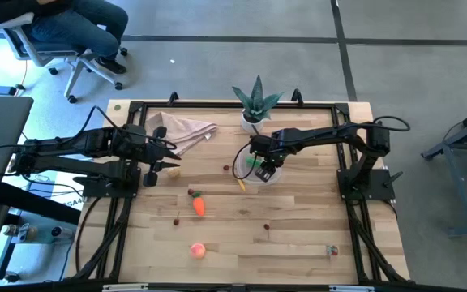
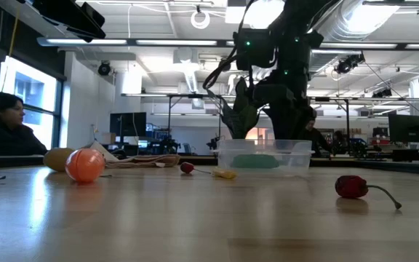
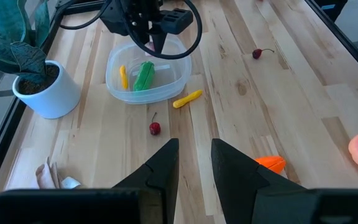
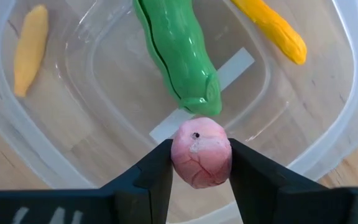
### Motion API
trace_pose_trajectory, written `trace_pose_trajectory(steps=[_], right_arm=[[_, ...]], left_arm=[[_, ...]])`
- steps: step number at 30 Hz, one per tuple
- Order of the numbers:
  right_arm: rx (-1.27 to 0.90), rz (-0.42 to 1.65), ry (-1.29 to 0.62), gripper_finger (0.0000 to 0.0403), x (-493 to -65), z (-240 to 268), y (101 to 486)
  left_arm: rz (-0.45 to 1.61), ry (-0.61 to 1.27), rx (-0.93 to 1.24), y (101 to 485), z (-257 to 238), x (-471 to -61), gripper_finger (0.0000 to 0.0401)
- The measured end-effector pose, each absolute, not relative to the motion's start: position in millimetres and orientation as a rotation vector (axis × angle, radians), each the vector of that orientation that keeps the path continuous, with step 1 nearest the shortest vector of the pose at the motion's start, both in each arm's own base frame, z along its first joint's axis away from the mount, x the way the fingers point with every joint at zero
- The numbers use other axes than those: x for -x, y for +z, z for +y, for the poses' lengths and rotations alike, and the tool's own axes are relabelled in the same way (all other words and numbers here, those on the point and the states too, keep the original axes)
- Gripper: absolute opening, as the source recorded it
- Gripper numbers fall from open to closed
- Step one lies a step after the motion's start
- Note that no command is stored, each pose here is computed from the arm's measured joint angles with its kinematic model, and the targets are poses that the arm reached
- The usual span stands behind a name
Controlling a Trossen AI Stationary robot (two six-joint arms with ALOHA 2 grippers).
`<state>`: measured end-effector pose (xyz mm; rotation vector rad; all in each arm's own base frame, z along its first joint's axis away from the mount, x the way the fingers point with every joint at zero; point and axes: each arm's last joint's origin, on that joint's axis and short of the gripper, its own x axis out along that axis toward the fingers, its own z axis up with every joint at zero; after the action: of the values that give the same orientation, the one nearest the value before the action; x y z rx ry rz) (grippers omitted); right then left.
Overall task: Pick and placing Produce into tupperware
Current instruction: Put the peach into the transparent bin, then put the strawberry into the transparent bin
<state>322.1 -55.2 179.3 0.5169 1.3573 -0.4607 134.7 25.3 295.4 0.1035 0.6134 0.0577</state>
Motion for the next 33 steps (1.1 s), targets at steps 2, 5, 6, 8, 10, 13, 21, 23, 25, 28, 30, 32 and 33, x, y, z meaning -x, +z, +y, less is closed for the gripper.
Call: trace_pose_trajectory(steps=[2, 5, 6, 8, 10, 13, 21, 23, 25, 28, 30, 32, 33], right_arm=[[-0.515, 1.363, -0.461, 0.0143, -322, -56, 179], [-0.518, 1.356, -0.463, 0.0151, -322, -57, 179], [-0.520, 1.356, -0.466, 0.0154, -322, -58, 179], [-0.521, 1.355, -0.467, 0.0157, -322, -60, 179], [-0.522, 1.352, -0.468, 0.0158, -322, -60, 179], [-0.522, 1.345, -0.467, 0.0158, -323, -60, 179], [-0.582, 1.377, -0.420, 0.0158, -324, -58, 188], [-0.606, 1.402, -0.426, 0.0158, -324, -58, 195], [-0.610, 1.422, -0.432, 0.0158, -325, -56, 206], [-0.624, 1.474, -0.457, 0.0158, -324, -50, 224], [-0.628, 1.523, -0.488, 0.0158, -322, -43, 237], [-0.614, 1.584, -0.536, 0.0158, -318, -33, 251], [-0.604, 1.620, -0.572, 0.0158, -314, -27, 257]], left_arm=[[0.614, 0.058, -0.104, 295, 25, -135, 0.0083], [0.614, 0.057, -0.104, 295, 25, -135, 0.0083], [0.614, 0.058, -0.104, 295, 25, -135, 0.0083], [0.614, 0.058, -0.104, 295, 25, -135, 0.0083], [0.614, 0.058, -0.104, 295, 25, -135, 0.0083], [0.614, 0.058, -0.104, 295, 25, -135, 0.0083], [0.614, 0.058, -0.104, 295, 25, -135, 0.0083], [0.614, 0.057, -0.104, 295, 25, -135, 0.0083], [0.614, 0.058, -0.104, 295, 25, -135, 0.0083], [0.614, 0.058, -0.104, 295, 25, -135, 0.0083], [0.614, 0.058, -0.104, 295, 25, -135, 0.0083], [0.613, 0.058, -0.104, 296, 25, -135, 0.0083], [0.614, 0.058, -0.104, 295, 25, -135, 0.0083]])
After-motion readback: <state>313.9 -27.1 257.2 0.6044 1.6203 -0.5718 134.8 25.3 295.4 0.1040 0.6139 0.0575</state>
